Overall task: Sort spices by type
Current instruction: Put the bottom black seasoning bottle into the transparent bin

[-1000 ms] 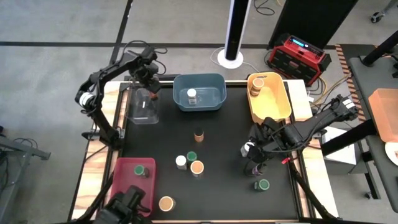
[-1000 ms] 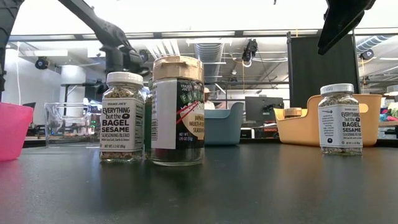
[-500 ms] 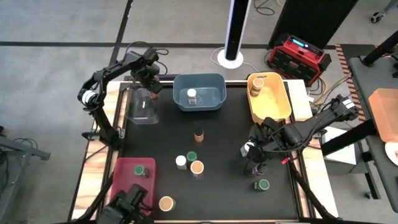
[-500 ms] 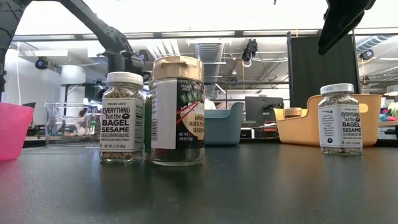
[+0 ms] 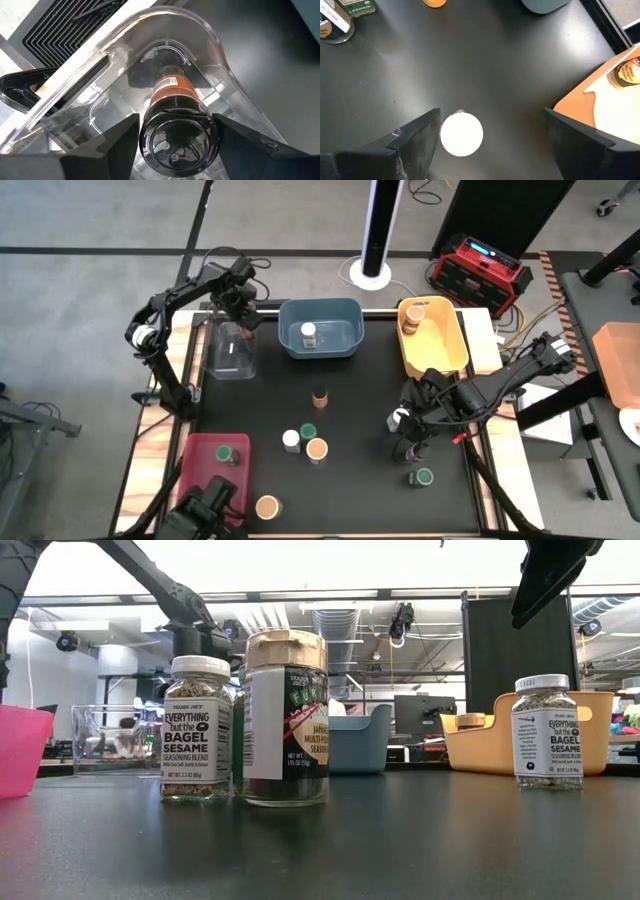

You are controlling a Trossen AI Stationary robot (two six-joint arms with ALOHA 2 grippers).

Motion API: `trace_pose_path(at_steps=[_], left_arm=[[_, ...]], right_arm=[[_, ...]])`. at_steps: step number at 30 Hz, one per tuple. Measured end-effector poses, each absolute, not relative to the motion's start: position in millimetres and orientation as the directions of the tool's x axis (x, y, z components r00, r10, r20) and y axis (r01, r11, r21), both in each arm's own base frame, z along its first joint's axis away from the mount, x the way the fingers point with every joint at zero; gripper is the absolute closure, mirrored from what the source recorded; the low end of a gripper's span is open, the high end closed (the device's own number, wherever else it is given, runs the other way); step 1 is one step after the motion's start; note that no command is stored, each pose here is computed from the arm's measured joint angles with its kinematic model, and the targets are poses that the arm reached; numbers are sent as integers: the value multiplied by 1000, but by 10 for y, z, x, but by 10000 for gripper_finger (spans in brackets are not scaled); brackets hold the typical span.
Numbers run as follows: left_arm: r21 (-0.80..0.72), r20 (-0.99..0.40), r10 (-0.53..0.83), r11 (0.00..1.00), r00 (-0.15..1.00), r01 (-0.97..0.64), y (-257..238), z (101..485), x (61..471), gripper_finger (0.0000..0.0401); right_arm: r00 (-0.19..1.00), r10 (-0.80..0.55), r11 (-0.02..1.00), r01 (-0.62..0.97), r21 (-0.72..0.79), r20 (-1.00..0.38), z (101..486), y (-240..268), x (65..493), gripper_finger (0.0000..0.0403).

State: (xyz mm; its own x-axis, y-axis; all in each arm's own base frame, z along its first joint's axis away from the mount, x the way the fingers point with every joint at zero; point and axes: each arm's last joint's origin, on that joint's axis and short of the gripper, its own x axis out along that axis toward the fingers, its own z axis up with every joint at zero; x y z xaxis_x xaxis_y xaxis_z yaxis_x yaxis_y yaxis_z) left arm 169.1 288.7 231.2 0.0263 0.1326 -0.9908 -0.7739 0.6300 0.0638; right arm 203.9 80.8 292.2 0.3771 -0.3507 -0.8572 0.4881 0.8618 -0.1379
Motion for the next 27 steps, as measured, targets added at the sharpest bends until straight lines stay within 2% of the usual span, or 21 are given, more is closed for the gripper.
trace_pose_path(at_steps=[27], left_arm=[[63, -990, 140, 621, 30, -782, 2905, 2523, 1702, 171]], right_arm=[[373, -342, 861, 492, -128, -862, 2920, 810, 2038, 62]])
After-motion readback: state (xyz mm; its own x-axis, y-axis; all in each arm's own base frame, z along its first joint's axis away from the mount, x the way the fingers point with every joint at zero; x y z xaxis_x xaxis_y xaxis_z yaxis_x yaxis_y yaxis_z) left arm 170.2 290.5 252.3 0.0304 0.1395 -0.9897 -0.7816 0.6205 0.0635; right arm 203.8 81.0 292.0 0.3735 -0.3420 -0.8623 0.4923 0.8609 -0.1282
